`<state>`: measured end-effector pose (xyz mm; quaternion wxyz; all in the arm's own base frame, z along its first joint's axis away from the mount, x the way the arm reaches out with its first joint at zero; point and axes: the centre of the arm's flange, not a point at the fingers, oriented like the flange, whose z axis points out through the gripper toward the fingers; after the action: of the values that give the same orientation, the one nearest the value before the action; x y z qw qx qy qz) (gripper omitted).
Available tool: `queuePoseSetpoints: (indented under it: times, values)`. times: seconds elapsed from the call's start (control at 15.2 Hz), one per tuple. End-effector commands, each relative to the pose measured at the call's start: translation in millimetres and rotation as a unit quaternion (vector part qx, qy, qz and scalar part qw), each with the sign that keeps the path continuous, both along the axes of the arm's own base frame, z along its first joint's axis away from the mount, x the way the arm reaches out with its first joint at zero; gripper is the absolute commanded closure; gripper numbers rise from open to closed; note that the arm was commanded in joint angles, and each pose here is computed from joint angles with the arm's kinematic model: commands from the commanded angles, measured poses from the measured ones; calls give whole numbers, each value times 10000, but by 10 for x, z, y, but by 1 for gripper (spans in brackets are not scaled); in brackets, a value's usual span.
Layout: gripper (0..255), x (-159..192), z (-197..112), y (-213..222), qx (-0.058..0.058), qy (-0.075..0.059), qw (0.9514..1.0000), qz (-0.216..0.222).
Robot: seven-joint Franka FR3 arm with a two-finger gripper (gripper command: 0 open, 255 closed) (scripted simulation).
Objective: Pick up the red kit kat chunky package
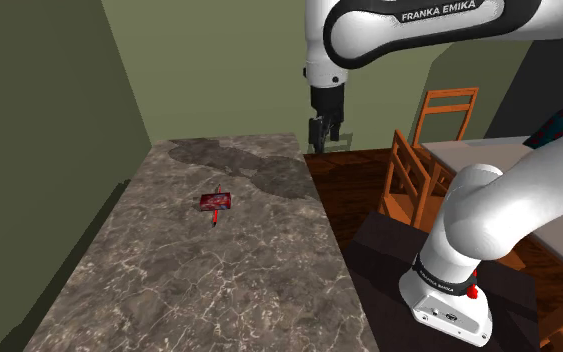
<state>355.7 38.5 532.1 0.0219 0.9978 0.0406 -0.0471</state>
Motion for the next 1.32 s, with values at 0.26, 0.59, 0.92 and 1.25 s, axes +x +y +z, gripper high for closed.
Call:
queuePoseSetpoints:
  times: [0.26, 0.59, 0.92, 1.25]
  values:
    - [0, 606, -298, 367, 101, -102, 9974, 703]
    - [0, 1070, -533, 718, 182, -181, 9915, 1279]
    - [0, 1494, -755, 1125, 262, -258, 9821, 1850]
    - [0, 1871, -963, 1581, 342, -335, 9692, 2415]
